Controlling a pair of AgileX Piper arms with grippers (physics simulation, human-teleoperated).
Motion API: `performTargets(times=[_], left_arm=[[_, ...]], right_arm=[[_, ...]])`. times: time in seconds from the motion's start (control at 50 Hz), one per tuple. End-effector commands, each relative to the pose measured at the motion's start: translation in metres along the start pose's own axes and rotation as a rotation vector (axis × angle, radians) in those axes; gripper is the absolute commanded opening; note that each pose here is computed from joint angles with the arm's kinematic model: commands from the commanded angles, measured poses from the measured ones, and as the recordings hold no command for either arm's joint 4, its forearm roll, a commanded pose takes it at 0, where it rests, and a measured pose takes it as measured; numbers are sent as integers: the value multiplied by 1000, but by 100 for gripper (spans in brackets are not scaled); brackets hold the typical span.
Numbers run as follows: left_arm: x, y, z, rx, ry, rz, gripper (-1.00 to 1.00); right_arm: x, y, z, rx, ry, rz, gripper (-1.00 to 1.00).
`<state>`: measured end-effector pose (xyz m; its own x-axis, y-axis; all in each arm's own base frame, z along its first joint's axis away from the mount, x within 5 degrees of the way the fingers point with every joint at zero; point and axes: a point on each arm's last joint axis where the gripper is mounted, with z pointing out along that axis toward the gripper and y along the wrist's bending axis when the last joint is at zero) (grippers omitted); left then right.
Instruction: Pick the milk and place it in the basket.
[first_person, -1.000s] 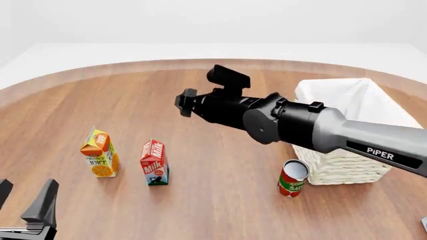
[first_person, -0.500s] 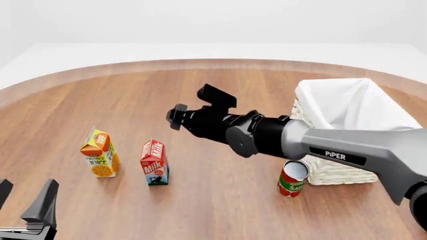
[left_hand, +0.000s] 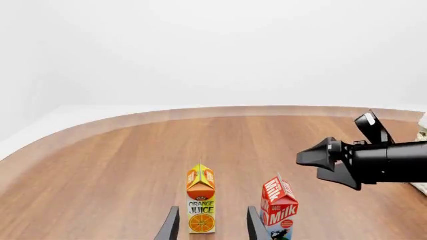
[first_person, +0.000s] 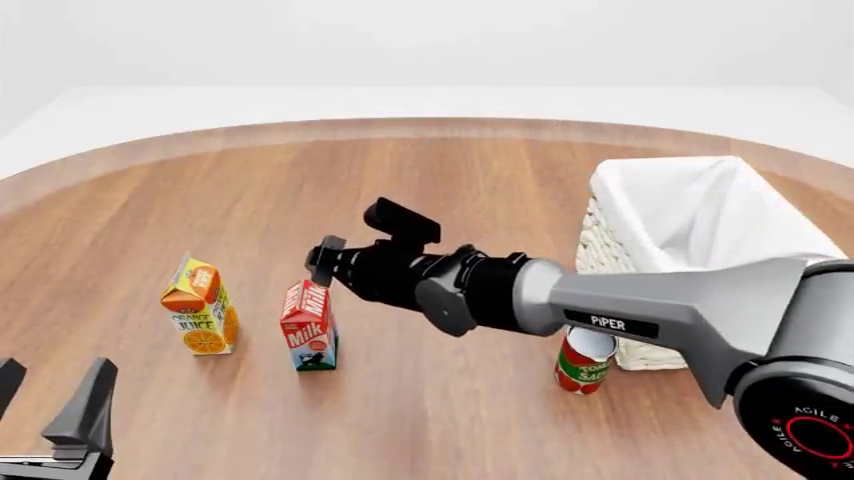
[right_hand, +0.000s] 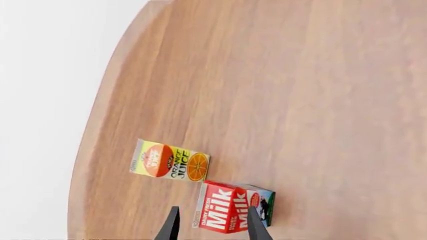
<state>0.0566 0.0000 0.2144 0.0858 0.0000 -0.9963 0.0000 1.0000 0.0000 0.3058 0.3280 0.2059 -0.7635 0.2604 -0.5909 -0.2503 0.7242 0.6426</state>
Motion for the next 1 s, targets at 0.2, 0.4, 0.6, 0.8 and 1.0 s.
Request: performTargets(times=[0.2, 0.4, 0.6, 0.8, 1.0], left_arm=[[0, 0, 0, 0, 0, 0, 100], [0, 0, 0, 0, 0, 0, 100], [0, 0, 0, 0, 0, 0, 100], [0, 0, 0, 0, 0, 0, 100], [0, 0, 0, 0, 0, 0, 100]], right_arm=[[15, -1, 18, 2, 28, 18, 100], [21, -4, 26, 5, 38, 29, 100], [26, -2, 31, 2, 45, 31, 100], [28, -4, 34, 2, 47, 34, 100], [31, -5, 39, 1, 49, 38, 100]])
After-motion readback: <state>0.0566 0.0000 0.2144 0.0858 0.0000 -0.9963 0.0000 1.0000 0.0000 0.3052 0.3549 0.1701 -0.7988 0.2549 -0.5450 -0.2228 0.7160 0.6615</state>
